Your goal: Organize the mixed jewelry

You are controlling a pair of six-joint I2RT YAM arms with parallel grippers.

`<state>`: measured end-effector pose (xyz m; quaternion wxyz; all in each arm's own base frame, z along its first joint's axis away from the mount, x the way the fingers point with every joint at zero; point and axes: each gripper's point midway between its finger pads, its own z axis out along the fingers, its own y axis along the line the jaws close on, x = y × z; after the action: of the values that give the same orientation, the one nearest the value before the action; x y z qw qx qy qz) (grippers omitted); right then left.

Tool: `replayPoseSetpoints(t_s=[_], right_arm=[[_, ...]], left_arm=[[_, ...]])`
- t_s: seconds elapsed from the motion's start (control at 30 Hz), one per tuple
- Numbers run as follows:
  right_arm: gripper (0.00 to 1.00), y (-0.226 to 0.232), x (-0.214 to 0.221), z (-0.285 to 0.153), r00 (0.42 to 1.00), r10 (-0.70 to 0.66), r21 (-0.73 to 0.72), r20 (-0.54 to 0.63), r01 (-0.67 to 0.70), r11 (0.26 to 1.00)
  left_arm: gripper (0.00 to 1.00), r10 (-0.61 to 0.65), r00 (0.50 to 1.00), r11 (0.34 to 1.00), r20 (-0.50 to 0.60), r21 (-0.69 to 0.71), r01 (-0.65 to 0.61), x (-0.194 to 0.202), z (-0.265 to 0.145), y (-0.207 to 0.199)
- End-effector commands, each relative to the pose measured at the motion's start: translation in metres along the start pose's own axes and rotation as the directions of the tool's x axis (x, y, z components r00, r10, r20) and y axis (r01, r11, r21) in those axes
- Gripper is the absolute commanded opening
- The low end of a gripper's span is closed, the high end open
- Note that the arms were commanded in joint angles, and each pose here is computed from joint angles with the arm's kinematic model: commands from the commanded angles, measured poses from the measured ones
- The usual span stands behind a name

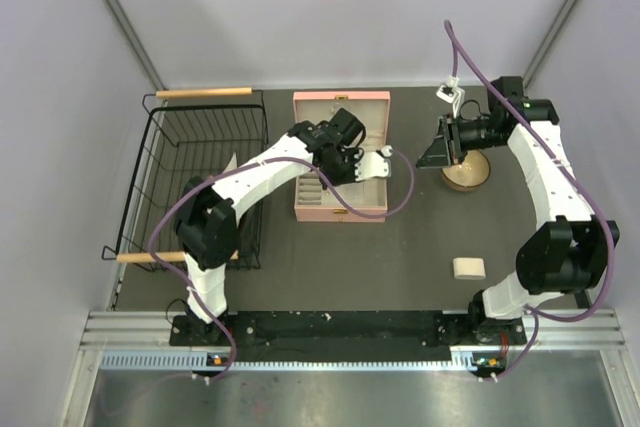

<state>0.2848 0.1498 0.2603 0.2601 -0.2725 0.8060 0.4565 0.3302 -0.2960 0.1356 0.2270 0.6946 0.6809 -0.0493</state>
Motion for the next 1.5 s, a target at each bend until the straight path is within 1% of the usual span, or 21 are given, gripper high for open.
replayPoseSetpoints(t_s=[0.0, 0.57, 0.83, 1.1, 1.47], right_arm=[[0.25, 0.006, -0.005, -0.007, 0.998, -0.059, 0.014, 0.038, 0.059, 0.998], [0.25, 0.001, -0.001, -0.004, 0.998, -0.054, 0.021, 0.032, 0.053, 0.998], [0.24, -0.002, 0.0, -0.005, 0.998, -0.061, 0.047, 0.029, 0.06, 0.997], [0.24, -0.01, -0.003, -0.008, 0.998, -0.061, 0.105, 0.034, 0.057, 0.993], [0.23, -0.011, -0.001, -0.008, 0.998, -0.059, 0.112, 0.035, 0.054, 0.992]], left_arm=[[0.0, 0.003, 1.0, 0.999, -0.017, 0.032, -0.003, 0.006, 0.004, -0.006], [0.0, -0.002, 1.0, 0.997, -0.025, 0.076, 0.004, 0.009, 0.009, -0.016], [0.0, -0.003, 1.0, 0.997, -0.029, 0.083, 0.005, 0.009, 0.014, -0.016], [0.0, -0.001, 0.999, 0.996, -0.037, 0.091, 0.004, 0.011, 0.017, -0.017], [0.0, 0.003, 0.999, 0.996, -0.043, 0.089, 0.001, 0.012, 0.021, -0.016]])
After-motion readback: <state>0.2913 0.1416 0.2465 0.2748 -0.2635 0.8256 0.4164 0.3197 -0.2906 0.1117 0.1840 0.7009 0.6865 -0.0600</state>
